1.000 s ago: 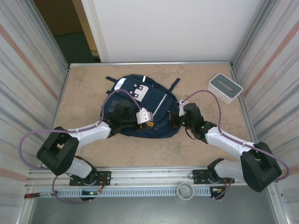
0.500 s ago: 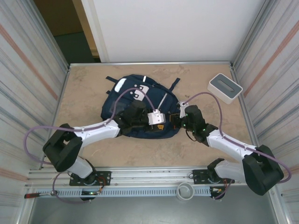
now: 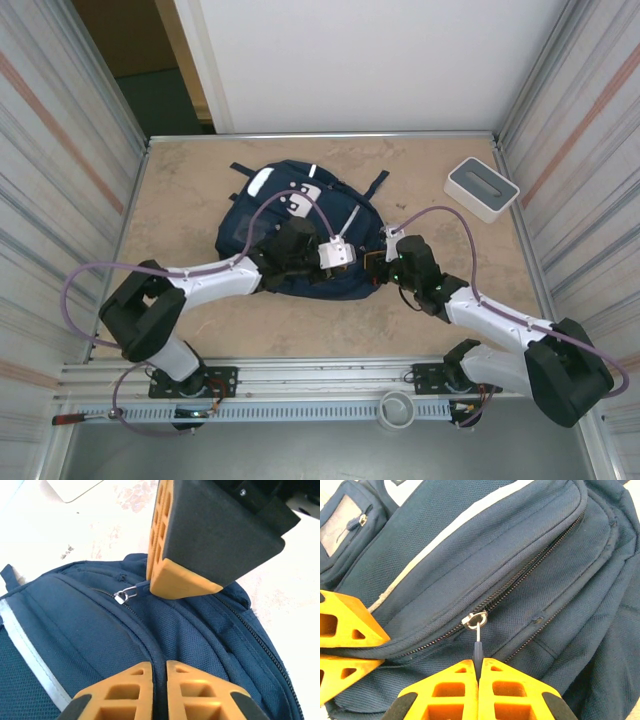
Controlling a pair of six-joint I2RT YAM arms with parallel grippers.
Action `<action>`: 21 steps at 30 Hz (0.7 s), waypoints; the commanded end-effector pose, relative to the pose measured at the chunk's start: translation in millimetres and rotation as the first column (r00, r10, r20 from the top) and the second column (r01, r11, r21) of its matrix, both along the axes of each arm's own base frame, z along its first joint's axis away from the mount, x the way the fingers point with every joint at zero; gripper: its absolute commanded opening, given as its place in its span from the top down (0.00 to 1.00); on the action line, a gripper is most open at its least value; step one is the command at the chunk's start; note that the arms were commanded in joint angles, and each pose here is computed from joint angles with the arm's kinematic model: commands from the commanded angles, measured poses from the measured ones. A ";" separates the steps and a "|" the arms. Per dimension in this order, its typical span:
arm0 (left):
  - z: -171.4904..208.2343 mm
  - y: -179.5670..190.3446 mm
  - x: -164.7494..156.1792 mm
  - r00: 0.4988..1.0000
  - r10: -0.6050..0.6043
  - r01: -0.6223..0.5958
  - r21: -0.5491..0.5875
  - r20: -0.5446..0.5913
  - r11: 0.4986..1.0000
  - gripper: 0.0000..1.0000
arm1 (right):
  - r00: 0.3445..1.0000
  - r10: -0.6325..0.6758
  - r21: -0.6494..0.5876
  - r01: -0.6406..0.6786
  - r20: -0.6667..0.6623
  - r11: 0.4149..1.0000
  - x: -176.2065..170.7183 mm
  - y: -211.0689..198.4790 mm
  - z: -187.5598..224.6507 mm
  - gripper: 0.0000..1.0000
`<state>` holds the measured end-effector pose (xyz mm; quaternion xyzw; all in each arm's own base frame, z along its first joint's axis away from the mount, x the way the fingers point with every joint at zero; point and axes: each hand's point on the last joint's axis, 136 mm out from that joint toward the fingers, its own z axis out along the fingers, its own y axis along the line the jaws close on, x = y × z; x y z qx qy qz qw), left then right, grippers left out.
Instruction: Pack books, pencil case, and school supplies into a backpack
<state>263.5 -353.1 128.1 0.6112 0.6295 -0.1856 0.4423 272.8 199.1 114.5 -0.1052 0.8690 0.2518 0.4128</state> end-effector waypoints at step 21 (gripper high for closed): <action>21.7 77.1 15.1 0.993 0.101 -0.089 -0.186 0.055 0.979 0.93 | 0.982 -0.190 -0.033 0.189 -0.019 0.981 40.8 -22.6 0.7 1.00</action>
